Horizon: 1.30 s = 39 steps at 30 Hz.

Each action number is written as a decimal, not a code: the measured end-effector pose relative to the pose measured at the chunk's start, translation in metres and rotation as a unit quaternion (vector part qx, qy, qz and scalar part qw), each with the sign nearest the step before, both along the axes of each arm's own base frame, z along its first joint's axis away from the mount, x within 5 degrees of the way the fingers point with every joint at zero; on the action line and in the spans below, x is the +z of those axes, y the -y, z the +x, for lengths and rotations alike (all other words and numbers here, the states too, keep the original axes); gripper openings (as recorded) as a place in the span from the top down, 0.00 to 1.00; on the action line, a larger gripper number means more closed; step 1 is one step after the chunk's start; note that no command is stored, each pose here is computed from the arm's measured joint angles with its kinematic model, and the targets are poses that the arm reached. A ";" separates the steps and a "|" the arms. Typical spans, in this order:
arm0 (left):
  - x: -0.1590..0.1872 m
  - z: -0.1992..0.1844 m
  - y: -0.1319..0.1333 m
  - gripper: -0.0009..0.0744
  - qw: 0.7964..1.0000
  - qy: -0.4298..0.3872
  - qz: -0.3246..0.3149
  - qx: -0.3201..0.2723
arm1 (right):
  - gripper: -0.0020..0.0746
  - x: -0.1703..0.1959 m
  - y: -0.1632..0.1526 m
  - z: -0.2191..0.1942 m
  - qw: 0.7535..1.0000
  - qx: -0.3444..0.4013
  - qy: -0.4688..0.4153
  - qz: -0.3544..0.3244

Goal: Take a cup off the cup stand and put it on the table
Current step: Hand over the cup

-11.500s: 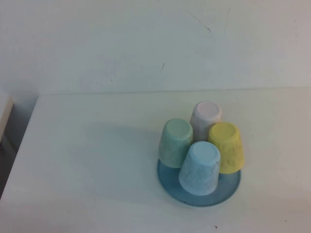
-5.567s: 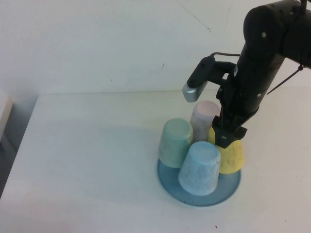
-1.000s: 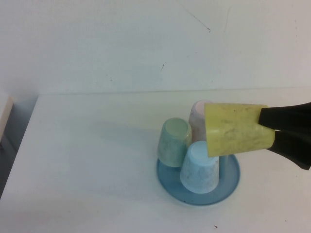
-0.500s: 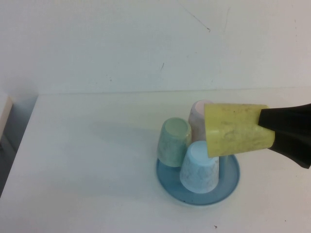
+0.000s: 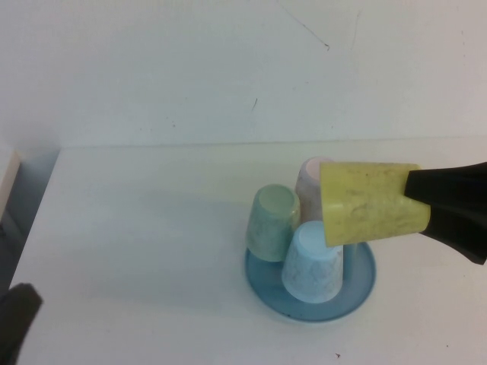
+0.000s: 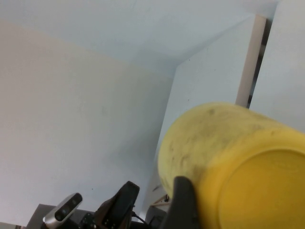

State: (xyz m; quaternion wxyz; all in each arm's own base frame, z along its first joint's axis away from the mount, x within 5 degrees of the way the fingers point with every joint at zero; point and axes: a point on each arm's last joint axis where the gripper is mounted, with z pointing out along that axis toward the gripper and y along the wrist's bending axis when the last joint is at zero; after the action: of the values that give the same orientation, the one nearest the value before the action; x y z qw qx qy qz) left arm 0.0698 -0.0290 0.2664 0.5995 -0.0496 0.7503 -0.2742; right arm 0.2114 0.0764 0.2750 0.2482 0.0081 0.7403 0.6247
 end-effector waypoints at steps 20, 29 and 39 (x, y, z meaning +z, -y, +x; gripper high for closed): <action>0.039 0.071 0.105 0.50 0.969 -0.049 0.082 -0.229 | 0.27 0.000 0.000 0.000 1.000 0.001 0.013 -0.005; 0.067 0.084 0.135 0.43 0.945 -0.042 0.101 -0.309 | 0.27 0.000 0.000 0.000 1.000 0.002 0.020 -0.008; 0.058 0.067 0.150 0.52 0.849 0.026 0.226 -0.478 | 0.27 0.000 0.000 0.000 0.999 0.003 0.030 -0.012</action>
State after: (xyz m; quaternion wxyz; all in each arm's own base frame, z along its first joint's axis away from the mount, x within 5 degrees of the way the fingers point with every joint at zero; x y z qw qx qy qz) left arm 0.1364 -0.1786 0.3243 0.4084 0.4591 0.7067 -0.3508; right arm 0.2114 0.0764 0.2750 0.2682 -0.0157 0.7402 0.6164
